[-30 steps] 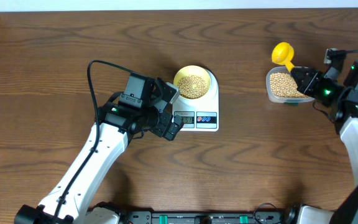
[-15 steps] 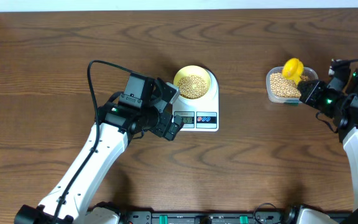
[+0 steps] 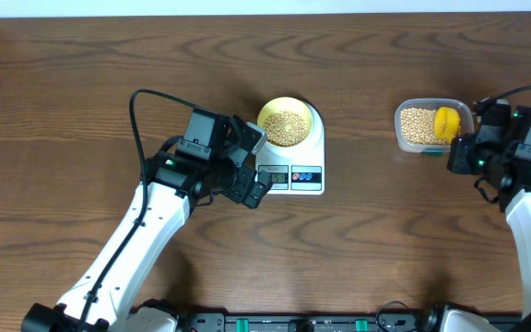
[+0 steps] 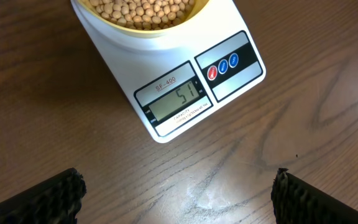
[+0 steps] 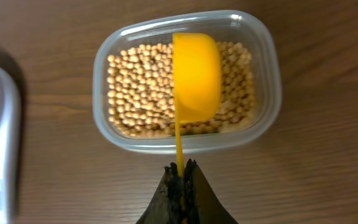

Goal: Scoop item into bowl and weigh 50g on scale
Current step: 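Dip the scoop into the soybeans and fill it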

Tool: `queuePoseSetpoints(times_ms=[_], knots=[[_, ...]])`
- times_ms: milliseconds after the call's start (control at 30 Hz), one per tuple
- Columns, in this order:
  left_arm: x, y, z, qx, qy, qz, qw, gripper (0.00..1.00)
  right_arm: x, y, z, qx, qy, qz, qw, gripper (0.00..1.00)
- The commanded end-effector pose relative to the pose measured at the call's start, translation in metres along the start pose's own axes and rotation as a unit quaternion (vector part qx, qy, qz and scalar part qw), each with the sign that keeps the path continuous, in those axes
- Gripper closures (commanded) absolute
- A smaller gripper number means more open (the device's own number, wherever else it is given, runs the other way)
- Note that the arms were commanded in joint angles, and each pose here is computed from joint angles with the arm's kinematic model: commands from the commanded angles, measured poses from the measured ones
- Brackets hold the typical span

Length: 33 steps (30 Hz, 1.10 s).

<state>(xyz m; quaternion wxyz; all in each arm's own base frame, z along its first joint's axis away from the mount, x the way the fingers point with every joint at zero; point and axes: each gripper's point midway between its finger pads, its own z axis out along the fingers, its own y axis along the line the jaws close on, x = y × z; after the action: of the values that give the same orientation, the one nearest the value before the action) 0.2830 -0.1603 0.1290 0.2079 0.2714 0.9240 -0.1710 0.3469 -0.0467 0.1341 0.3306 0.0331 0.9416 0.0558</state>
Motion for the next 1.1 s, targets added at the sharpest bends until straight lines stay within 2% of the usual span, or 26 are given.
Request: queuePoseSetpoints(times_ms=[0,300,567,700,867,1067], knots=[[0.003,0.001,0.002,-0.002,0.005,0.006,1.000,0.02,-0.008,-0.009,-0.007,0.060,-0.009,-0.060,0.996,0.99],[0.003,0.001,0.002,-0.002,0.005,0.006,1.000,0.02,-0.011,-0.005,-0.007,0.134,0.004,-0.166,0.977,0.99],[0.003,0.001,0.002,-0.002,0.005,0.006,1.000,0.02,-0.022,0.011,-0.006,0.141,-0.018,-0.186,0.972,0.99],[0.003,0.001,0.002,-0.002,0.005,0.006,1.000,0.02,-0.021,0.019,-0.004,0.117,-0.025,-0.140,0.983,0.99],[0.003,0.001,0.002,-0.002,0.005,0.006,1.000,0.02,-0.021,0.052,0.001,0.015,-0.038,-0.044,0.998,0.99],[0.003,0.001,0.002,-0.002,0.005,0.006,1.000,0.02,-0.042,0.082,-0.004,-0.076,-0.075,0.047,0.993,0.99]])
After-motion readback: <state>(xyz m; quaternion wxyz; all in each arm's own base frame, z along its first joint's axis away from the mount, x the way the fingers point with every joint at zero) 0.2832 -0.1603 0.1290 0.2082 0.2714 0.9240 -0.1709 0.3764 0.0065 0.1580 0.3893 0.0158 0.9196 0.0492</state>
